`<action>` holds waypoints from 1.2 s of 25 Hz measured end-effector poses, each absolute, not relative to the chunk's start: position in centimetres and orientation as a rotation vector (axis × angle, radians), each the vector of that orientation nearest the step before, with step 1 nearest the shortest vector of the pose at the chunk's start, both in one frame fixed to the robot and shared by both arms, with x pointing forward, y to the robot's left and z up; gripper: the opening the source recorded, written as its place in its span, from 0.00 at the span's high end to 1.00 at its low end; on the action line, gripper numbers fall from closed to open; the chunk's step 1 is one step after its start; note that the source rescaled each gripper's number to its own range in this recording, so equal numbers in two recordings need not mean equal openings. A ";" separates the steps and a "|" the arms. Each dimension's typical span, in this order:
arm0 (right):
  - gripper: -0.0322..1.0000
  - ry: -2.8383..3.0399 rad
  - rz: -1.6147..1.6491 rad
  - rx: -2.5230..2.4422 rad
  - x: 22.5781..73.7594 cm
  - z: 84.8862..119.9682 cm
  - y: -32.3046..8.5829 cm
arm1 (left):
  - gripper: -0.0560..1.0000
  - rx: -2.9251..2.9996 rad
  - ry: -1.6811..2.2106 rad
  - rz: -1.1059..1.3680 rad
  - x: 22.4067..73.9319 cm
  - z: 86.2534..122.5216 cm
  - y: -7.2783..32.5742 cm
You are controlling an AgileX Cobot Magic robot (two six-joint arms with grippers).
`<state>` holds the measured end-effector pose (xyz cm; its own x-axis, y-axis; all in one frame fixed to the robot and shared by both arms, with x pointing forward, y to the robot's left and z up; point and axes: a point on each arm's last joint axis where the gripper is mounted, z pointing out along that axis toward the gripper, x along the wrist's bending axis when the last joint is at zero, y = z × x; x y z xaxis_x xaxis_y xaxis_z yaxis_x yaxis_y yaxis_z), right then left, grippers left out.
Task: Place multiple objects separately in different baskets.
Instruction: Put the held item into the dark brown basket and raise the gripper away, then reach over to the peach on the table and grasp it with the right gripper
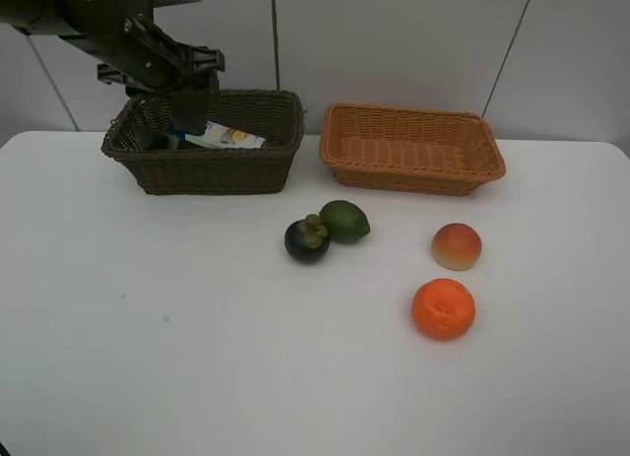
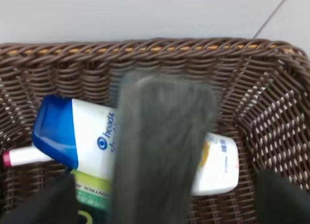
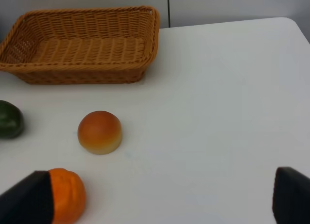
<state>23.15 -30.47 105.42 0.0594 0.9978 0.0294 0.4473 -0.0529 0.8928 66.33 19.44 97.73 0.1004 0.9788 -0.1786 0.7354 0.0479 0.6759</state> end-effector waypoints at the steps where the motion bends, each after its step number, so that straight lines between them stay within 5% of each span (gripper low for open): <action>1: 0.00 1.481 0.945 1.601 23.1 105.4 -30.5 | 0.05 1.750 1.694 0.475 66.2 97.6 19.5; 18: 0.00 1.481 0.945 1.601 23.1 105.4 -30.5 | 0.01 2.178 1.980 0.038 59.2 104.9 20.7; 30: 0.00 1.481 0.945 1.601 23.1 105.4 -30.5 | 0.01 2.183 2.173 0.088 51.5 106.6 24.5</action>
<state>23.15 -30.47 105.42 0.0594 0.9978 0.0294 0.4473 -0.0529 0.8928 51.48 24.48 106.62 0.0047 1.0000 -0.0022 0.9965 -0.0045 0.0834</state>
